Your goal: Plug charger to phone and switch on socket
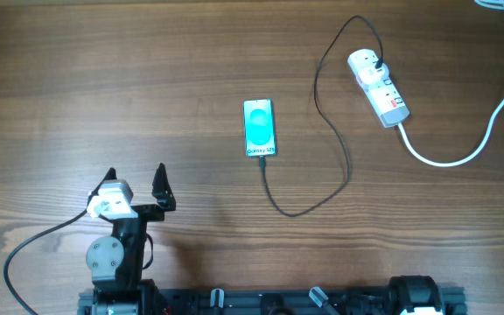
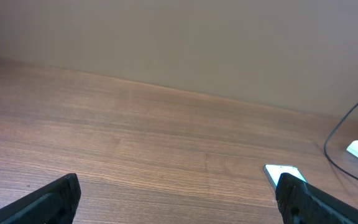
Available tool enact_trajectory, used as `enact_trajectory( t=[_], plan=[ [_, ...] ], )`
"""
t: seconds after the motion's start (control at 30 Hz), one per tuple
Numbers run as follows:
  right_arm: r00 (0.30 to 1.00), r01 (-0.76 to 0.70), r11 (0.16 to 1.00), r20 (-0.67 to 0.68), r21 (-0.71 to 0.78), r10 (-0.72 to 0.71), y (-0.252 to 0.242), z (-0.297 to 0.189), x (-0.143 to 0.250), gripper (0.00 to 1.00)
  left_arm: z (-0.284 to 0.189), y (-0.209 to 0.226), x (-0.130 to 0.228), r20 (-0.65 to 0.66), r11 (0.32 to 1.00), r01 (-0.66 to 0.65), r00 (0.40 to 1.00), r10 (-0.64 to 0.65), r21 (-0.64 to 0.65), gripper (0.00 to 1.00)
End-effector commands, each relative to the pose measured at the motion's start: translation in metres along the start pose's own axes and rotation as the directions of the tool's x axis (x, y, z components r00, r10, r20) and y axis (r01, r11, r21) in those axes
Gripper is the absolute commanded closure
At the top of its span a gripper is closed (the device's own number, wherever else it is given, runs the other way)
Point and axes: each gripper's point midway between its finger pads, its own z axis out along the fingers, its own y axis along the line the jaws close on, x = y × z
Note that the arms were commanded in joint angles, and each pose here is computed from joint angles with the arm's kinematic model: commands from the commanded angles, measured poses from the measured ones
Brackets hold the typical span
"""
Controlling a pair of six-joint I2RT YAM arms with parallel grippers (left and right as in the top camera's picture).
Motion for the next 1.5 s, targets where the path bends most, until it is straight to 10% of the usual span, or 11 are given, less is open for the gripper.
enact_trajectory(
  t=[0.0, 0.4, 0.63, 1.0, 1.47],
  plan=[
    [0.992, -0.054, 0.998, 0.111, -0.025, 0.056, -0.013, -0.048, -0.032, 0.72, 0.000, 0.001, 0.003, -0.002, 1.000, -0.023, 1.000, 0.023, -0.007, 0.00],
    [0.957, -0.039, 0.998, 0.286, -0.044, 0.050, -0.037, -0.123, -0.073, 0.63, 0.000, 0.001, 0.003, -0.002, 1.000, -0.023, 1.000, 0.023, -0.007, 0.00],
    [0.955, -0.060, 0.997, 0.289, -0.039, 0.069, -0.039, -0.123, -0.074, 0.02, 0.000, 0.001, 0.003, -0.002, 1.000, -0.023, 1.000, 0.023, -0.007, 0.00],
    [0.991, -0.087, 0.986, -0.087, 0.143, 0.100, -0.075, -0.115, 0.026, 0.00, 0.000, 0.001, 0.003, -0.002, 1.000, -0.023, 1.000, 0.023, -0.007, 0.00],
    [0.939, -0.232, 0.906, -0.162, 0.353, 0.303, -0.108, -0.117, 0.085, 0.00, 0.000, 0.001, 0.003, -0.002, 1.000, -0.023, 1.000, 0.023, -0.007, 0.00]
  ],
)
